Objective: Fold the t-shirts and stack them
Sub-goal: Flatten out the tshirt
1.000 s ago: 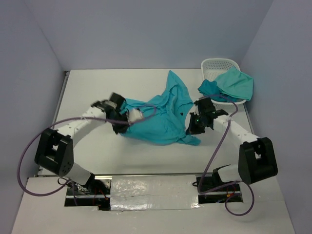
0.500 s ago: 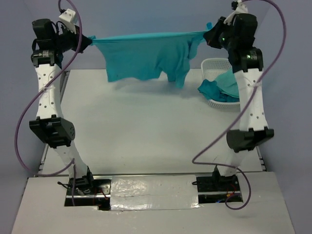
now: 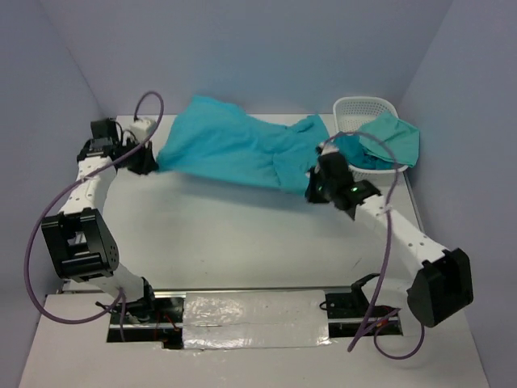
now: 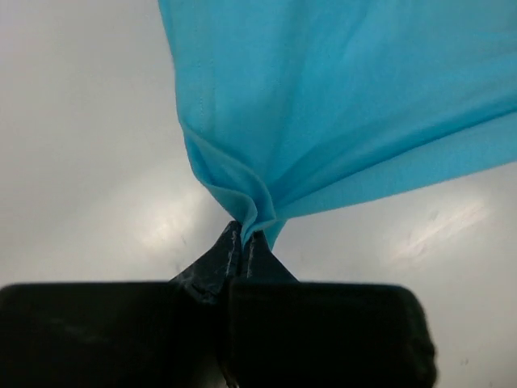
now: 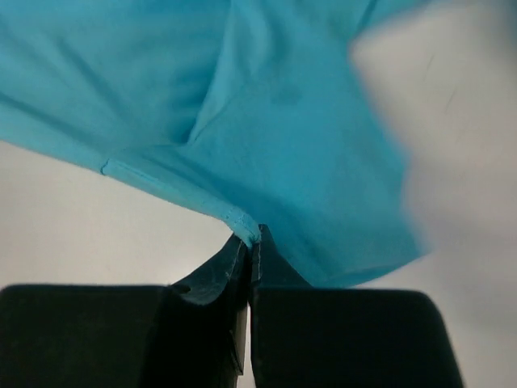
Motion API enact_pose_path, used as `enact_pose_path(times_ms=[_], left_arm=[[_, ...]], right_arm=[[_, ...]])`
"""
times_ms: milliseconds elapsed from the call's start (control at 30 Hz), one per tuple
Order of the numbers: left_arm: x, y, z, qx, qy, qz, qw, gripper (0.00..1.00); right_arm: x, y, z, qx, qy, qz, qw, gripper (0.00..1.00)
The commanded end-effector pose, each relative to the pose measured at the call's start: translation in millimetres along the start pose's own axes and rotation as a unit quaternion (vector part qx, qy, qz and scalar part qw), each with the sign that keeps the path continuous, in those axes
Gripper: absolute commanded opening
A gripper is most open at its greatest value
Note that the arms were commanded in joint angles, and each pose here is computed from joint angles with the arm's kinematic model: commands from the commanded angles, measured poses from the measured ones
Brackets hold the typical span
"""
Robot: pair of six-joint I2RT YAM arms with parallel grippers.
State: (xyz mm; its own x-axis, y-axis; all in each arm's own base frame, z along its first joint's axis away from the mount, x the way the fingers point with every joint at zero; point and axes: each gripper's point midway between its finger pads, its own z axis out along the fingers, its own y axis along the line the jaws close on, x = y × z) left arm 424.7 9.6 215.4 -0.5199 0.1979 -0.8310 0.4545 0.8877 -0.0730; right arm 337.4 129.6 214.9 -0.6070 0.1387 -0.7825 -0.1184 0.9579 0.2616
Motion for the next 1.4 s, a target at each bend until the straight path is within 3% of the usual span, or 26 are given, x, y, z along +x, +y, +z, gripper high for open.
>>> enact_pose_path(times_ms=[0,33,100,167,267,433,467,500,567,633,667,767,1000,1100,1200,1233,1267,1300,1367], left_arm=[[100,5,-20,-0.047,0.130,0.042,0.990,0.00],[120,3,-23,-0.047,0.155,0.044,0.986,0.00],[176,-8,-32,-0.040,0.230,0.041,0.971,0.00],[205,-13,-41,-0.038,0.275,0.037,0.960,0.00],[244,-27,-55,-0.029,0.329,0.028,0.944,0.00],[269,-34,-75,-0.038,0.375,0.026,0.926,0.00],[274,-36,-78,-0.036,0.382,0.024,0.923,0.00],[274,-39,-80,-0.034,0.382,0.022,0.923,0.00],[276,-44,-83,-0.033,0.379,0.018,0.925,0.00],[276,-48,-84,-0.032,0.374,0.014,0.927,0.00],[278,-49,-85,-0.031,0.376,0.011,0.926,0.00],[281,-51,-86,-0.032,0.380,0.006,0.925,0.00],[284,-54,-88,-0.030,0.380,0.007,0.924,0.00],[285,-55,-88,-0.029,0.380,0.007,0.925,0.00],[286,-55,-87,-0.031,0.379,0.005,0.925,0.00],[285,-54,-86,-0.032,0.378,0.005,0.925,0.00],[284,-53,-87,-0.034,0.379,0.005,0.925,0.00],[283,-54,-87,-0.033,0.379,0.003,0.925,0.00],[284,-53,-90,-0.036,0.385,0.003,0.922,0.00]], right_arm=[[93,-2,-3,0.050,0.064,-0.001,0.997,0.00],[139,-8,0,0.061,0.112,-0.003,0.992,0.00],[189,13,-2,0.044,0.164,-0.016,0.985,0.00],[222,16,-3,0.047,0.204,-0.016,0.978,0.00],[256,52,-10,-0.028,0.275,-0.024,0.961,0.38],[235,74,-36,-0.074,0.256,-0.026,0.964,0.72],[219,79,-46,-0.094,0.228,-0.016,0.969,0.88],[209,77,-50,-0.093,0.212,-0.004,0.973,0.95],[185,64,-55,-0.083,0.176,0.039,0.980,0.97],[182,52,-51,-0.085,0.176,0.084,0.977,0.95],[182,32,-41,-0.064,0.171,0.105,0.978,0.88],[185,12,-16,-0.021,0.167,0.094,0.981,0.80],[226,-3,30,0.045,0.253,0.069,0.964,0.86],[242,-12,30,0.072,0.261,0.056,0.961,0.79],[268,-5,26,0.074,0.286,0.037,0.955,0.43],[281,-4,24,0.080,0.305,0.028,0.948,0.17],[289,-6,21,0.086,0.317,0.029,0.944,0.07],[297,-6,16,0.090,0.330,0.048,0.938,0.00],[313,-22,1,0.111,0.339,0.075,0.931,0.00]])
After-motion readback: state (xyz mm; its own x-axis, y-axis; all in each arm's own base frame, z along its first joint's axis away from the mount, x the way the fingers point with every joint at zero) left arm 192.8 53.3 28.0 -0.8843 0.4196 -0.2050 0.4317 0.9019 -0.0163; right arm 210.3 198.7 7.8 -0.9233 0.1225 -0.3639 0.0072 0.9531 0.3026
